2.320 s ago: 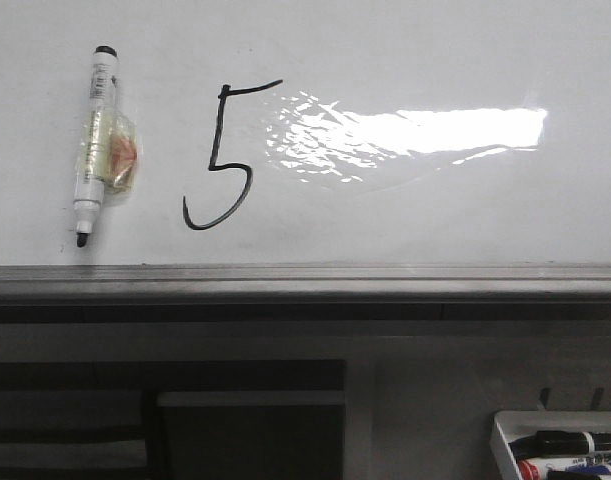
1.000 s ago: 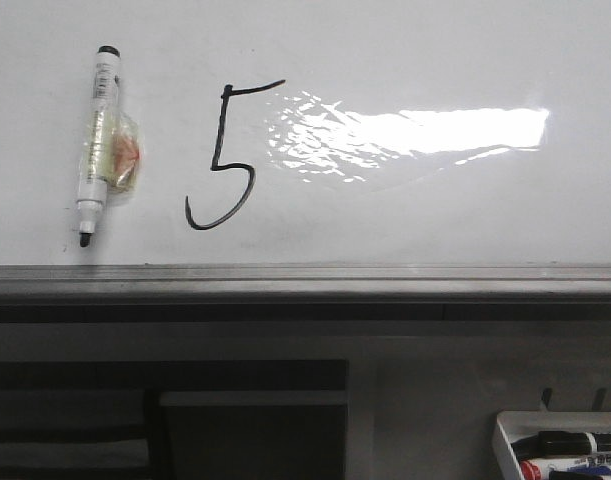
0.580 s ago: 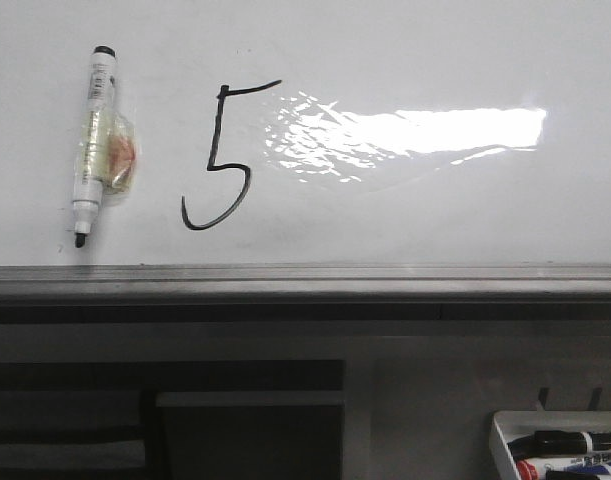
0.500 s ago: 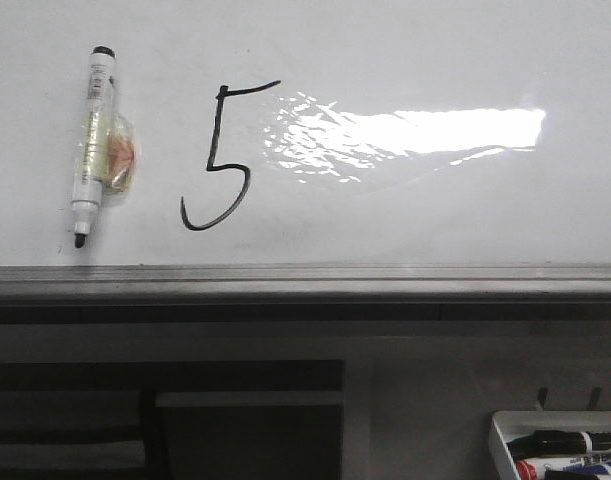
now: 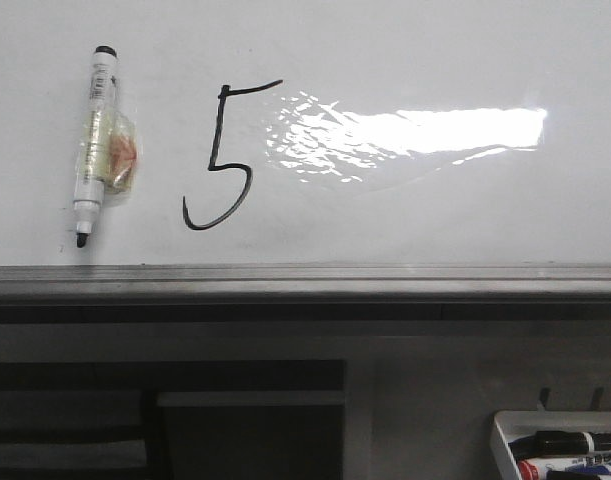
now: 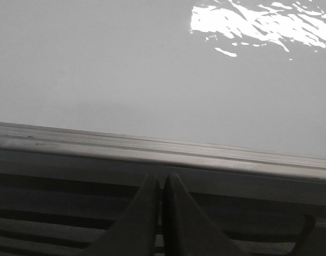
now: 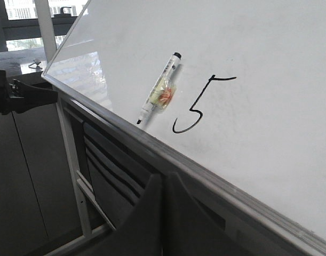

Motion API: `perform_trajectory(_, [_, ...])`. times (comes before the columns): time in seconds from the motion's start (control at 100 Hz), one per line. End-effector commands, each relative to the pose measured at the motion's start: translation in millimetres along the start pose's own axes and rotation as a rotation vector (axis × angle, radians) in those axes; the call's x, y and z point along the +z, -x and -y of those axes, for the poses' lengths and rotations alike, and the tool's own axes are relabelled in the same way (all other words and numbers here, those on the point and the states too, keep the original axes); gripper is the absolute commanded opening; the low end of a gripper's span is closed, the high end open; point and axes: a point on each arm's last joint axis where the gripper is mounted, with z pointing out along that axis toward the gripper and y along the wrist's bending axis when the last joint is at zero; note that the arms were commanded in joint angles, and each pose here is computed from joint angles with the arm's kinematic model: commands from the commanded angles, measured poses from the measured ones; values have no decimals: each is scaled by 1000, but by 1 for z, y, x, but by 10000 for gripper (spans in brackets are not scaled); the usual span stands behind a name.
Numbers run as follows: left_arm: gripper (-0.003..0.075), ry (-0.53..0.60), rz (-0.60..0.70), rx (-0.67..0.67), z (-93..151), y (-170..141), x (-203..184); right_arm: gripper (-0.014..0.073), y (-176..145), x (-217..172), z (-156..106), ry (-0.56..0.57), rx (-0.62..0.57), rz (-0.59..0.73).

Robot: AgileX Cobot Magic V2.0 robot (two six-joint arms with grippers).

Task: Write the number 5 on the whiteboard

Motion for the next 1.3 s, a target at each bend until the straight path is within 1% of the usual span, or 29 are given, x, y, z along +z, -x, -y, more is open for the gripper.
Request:
perform_trajectory(0.0, [-20, -7, 56, -11, 0, 0, 0, -61, 16, 0, 0, -6, -17, 98])
perform_trajectory(0.34, [-20, -7, 56, -11, 0, 0, 0, -61, 17, 0, 0, -6, -17, 106])
perform_trajectory(0.49, [-20, -7, 56, -11, 0, 0, 0, -61, 13, 0, 1, -7, -17, 65])
perform_trajectory(0.56, [-20, -7, 56, -11, 0, 0, 0, -61, 13, 0, 2, -29, -18, 63])
perform_trajectory(0.63, [-20, -7, 56, -11, 0, 0, 0, -61, 12, 1, 6, -86, -29, 44])
perform_trajectory(0.7, [-20, -7, 56, -11, 0, 0, 0, -61, 11, 1, 11, -171, -31, 35])
perform_trajectory(0.71, [-20, -7, 56, -11, 0, 0, 0, -61, 11, 0, 13, -201, -33, 35])
perform_trajectory(0.72, [-20, -7, 56, -11, 0, 0, 0, -61, 11, 0, 13, -201, -33, 35])
perform_trajectory(0.77, [-20, -7, 56, -11, 0, 0, 0, -61, 11, 0, 18, -275, -35, 29])
perform_trajectory(0.99, [-20, -7, 56, -11, 0, 0, 0, -61, 9, -10, 39, -632, -47, -4])
perform_trajectory(1.07, [-20, -7, 56, -11, 0, 0, 0, -61, 6, -13, 42, -705, -48, -15])
perform_trajectory(1.14, [-20, -7, 56, -11, 0, 0, 0, -61, -1, -18, 42, -758, -56, 0])
perform_trajectory(1.29, [-20, -7, 56, -11, 0, 0, 0, -61, -28, -25, 40, -810, -41, 6])
